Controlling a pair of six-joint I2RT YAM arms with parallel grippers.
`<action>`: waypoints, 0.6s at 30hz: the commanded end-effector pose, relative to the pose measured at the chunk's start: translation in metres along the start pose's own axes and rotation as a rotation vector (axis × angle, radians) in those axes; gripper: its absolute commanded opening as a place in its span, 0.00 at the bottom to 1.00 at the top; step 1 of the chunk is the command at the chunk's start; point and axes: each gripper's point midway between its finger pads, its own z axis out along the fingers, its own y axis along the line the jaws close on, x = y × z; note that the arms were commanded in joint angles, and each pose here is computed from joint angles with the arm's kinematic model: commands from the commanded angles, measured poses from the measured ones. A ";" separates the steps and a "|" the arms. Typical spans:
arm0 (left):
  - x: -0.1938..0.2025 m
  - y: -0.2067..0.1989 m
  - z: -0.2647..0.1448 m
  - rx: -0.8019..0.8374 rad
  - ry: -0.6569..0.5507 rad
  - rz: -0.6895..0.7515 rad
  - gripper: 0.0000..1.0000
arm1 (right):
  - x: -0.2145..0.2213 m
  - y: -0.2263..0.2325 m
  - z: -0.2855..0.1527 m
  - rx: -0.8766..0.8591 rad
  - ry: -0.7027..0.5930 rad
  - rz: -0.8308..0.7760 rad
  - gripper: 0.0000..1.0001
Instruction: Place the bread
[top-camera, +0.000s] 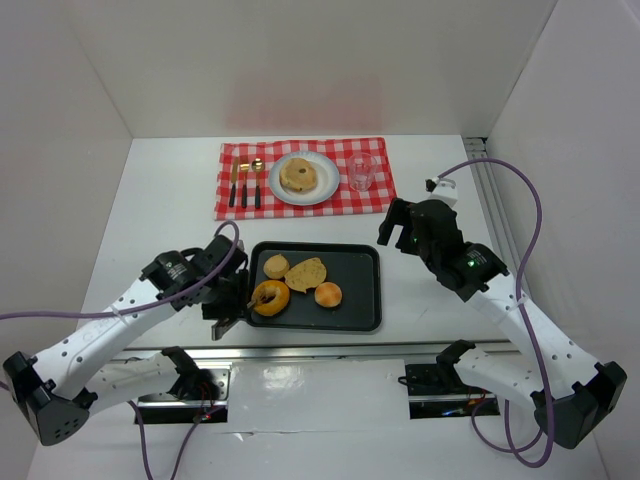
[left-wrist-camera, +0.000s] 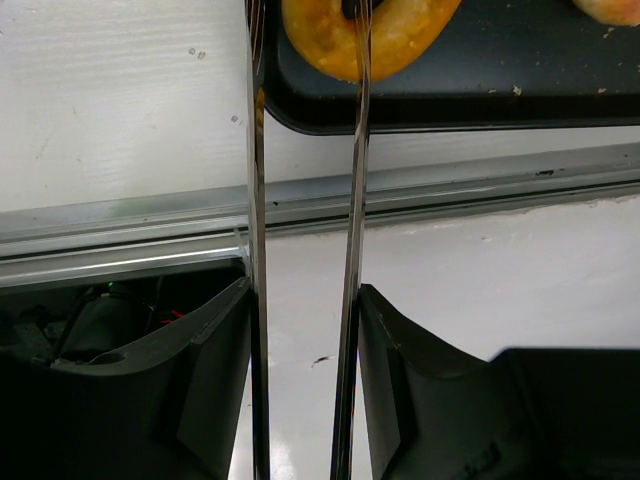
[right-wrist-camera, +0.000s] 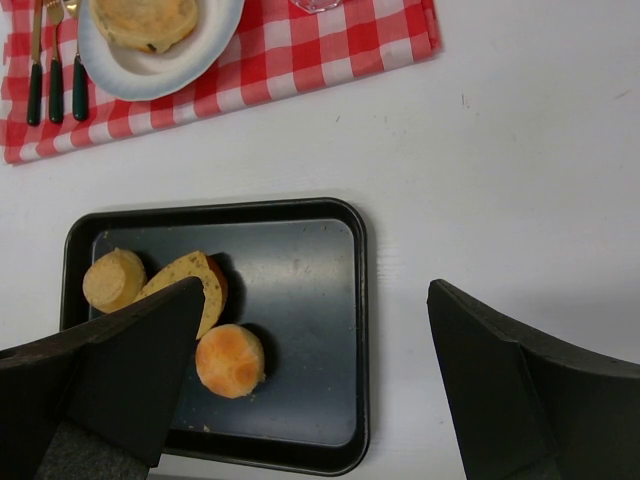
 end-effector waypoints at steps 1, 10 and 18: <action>0.007 0.000 0.003 0.009 0.024 0.002 0.56 | -0.010 0.003 -0.002 -0.016 -0.043 0.025 1.00; 0.005 -0.011 0.010 0.049 0.046 0.033 0.48 | -0.010 0.003 -0.002 -0.016 -0.043 0.034 1.00; -0.005 -0.014 -0.009 0.056 0.012 0.050 0.23 | -0.013 0.002 -0.004 -0.013 -0.056 0.038 1.00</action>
